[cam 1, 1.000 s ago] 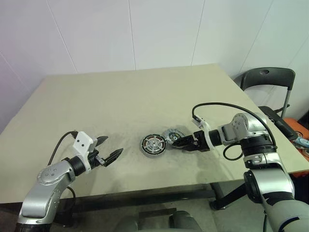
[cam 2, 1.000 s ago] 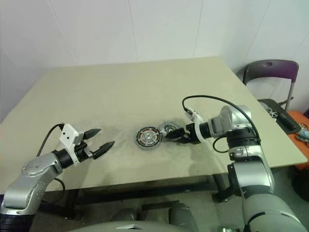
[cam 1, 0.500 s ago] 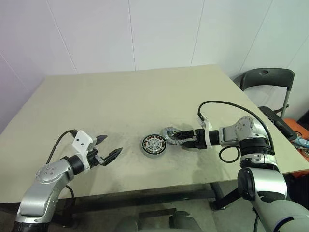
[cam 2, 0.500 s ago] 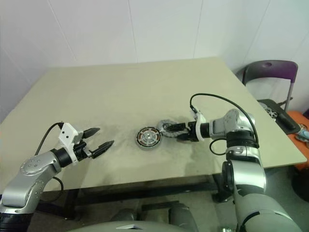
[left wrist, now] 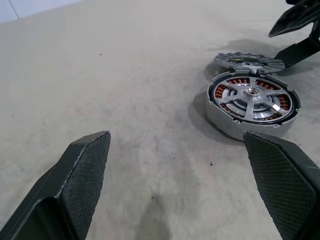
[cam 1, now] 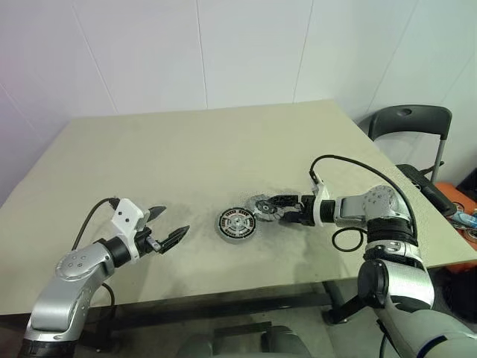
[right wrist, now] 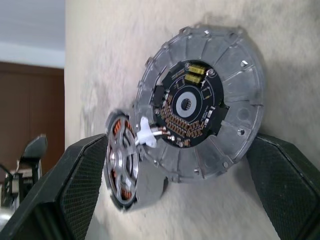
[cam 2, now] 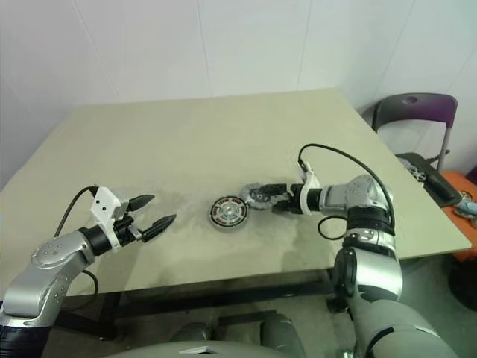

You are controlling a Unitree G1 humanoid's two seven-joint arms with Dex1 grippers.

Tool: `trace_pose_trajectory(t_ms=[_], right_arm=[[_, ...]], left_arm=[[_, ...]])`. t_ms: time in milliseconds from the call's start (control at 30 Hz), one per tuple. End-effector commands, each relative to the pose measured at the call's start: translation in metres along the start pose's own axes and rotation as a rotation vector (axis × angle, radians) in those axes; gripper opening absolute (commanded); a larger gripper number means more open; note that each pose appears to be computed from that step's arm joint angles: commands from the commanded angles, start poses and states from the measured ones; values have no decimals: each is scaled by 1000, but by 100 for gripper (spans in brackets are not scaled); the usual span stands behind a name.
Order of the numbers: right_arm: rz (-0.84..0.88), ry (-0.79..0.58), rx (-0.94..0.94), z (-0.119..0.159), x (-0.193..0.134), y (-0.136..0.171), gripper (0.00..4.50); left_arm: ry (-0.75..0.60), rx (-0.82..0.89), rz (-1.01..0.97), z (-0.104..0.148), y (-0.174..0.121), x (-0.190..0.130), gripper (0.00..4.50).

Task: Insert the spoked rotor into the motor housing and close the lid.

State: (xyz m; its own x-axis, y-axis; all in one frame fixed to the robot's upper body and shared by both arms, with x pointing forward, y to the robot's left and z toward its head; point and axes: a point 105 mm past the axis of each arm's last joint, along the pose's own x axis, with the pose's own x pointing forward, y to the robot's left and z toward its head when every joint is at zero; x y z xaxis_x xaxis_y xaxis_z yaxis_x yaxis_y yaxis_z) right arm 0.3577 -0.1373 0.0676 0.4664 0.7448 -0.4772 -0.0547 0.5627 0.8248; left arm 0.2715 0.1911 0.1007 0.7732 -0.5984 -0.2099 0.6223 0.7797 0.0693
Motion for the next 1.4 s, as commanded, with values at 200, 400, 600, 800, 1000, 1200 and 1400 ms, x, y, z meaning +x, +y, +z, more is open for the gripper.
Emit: trace_pose_trajectory(t_ms=[200, 400, 600, 800, 1000, 1200, 1400], right_arm=[[47, -88, 22, 7, 13, 4, 446], [104, -114, 37, 10, 13, 4, 446], [176, -126, 51, 13, 11, 9, 446], [218, -109, 47, 11, 14, 16, 446], [302, -114, 38, 12, 19, 33, 446], [381, -109, 13, 11, 18, 52, 446], [423, -118, -27, 10, 17, 68, 446]], left_arm=[[-23, 41, -1, 13, 2, 0, 450], [-24, 42, 0, 14, 2, 0, 450], [-24, 41, 3, 14, 3, 0, 450], [-29, 43, 1, 15, 3, 2, 450], [-30, 46, 4, 16, 3, 1, 450], [-30, 48, 8, 17, 4, 1, 450], [-31, 49, 8, 17, 4, 1, 450]])
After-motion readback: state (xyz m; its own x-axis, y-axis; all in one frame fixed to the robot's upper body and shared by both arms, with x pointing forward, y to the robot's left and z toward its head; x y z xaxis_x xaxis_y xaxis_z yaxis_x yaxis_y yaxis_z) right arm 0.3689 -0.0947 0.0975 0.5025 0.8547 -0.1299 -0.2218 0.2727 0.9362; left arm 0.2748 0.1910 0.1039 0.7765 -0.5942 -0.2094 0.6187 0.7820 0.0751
